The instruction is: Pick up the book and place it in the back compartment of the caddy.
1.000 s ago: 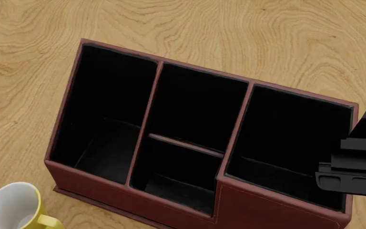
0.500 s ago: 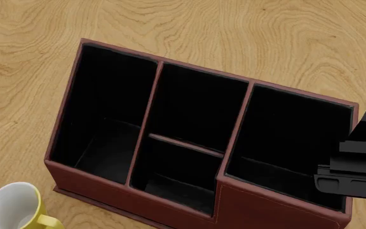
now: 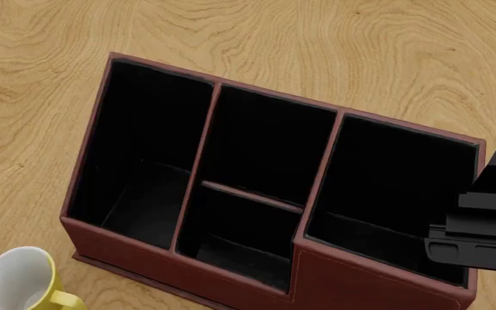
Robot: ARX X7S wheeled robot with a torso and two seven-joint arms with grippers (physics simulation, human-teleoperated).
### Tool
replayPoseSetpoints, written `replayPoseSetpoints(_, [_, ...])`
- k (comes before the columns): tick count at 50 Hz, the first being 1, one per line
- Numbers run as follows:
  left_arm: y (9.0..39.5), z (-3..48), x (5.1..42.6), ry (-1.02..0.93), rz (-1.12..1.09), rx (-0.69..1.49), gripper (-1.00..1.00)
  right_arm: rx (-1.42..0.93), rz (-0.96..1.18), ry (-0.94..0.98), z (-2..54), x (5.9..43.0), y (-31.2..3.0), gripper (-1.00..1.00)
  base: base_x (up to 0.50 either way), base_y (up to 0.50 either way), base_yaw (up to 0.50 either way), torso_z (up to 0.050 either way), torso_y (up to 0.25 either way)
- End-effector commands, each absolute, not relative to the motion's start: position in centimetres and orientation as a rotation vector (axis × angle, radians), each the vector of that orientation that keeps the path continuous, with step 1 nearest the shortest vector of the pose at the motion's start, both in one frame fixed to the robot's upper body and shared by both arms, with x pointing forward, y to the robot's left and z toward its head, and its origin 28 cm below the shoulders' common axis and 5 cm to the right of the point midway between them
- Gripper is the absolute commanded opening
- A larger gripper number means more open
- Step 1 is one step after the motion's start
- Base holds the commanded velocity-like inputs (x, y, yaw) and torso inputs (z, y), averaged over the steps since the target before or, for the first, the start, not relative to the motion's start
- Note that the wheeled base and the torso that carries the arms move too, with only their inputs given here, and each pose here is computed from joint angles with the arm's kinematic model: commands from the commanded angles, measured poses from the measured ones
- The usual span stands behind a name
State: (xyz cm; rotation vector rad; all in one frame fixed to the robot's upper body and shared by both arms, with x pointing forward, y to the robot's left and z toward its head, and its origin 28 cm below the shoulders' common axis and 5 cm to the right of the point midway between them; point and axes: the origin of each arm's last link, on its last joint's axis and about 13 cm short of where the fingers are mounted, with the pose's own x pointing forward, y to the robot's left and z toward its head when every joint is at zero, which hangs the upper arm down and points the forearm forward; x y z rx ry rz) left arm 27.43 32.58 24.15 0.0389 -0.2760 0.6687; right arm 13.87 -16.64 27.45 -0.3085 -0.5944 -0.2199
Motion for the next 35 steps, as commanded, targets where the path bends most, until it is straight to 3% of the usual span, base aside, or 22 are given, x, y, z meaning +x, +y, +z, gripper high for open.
replayPoseSetpoints(1, [32.7,26.0,27.4,-0.376,0.557,0.084,-1.0,-0.307,-0.219,-0.595,27.4,13.8,-16.6,1.0,0.0,0.0,0.0,0.0,0.0])
replayPoseSetpoints(35, [32.8,28.3,27.2,-0.502,0.162,0.187,-1.0,-0.311,-0.217,-0.592,27.3,13.8,-16.6,1.0,0.0,0.0,0.0,0.0,0.001])
